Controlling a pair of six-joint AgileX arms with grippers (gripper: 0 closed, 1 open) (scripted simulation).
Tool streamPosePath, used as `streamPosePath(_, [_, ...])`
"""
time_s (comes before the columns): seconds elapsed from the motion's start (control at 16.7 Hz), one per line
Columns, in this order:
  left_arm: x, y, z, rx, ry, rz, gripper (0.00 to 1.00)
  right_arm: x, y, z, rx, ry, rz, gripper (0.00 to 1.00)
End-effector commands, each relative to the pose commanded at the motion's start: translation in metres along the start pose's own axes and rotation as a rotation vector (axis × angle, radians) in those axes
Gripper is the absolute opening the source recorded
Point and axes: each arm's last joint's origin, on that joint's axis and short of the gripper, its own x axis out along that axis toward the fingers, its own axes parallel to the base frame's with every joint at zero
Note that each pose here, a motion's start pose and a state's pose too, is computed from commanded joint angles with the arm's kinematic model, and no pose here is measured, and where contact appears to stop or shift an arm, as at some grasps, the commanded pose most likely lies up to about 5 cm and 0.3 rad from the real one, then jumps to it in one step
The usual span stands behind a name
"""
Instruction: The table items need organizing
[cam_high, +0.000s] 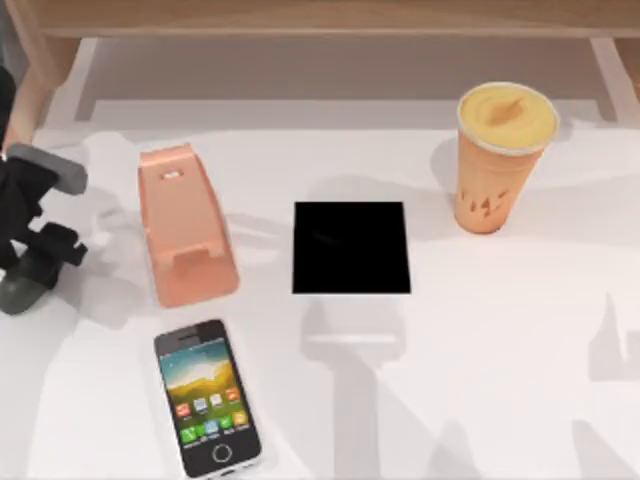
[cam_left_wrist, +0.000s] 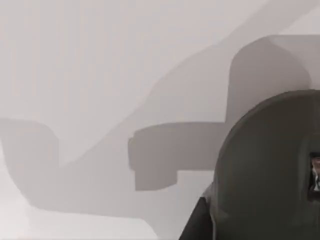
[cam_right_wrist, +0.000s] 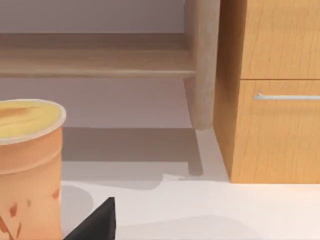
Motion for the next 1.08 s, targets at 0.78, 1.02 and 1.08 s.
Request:
streamPosePath(0.78, [-0.026,0.001,0.004,-0.004,-0.015,-0.004,0.0,0.0,0.0,0.0,0.0,0.0,0.0,1.0])
streamPosePath(1.02, [-0.074,0.0,0.004,0.0,-0.004,-0.01,0.0,0.0,0.0,0.0,0.0,0.0,0.0,1.0])
streamPosePath(1.08, [-0.085,0.0,0.003,0.0,-0.004,-0.01,0.0,0.0,0.0,0.0,0.0,0.0,0.0,1.0])
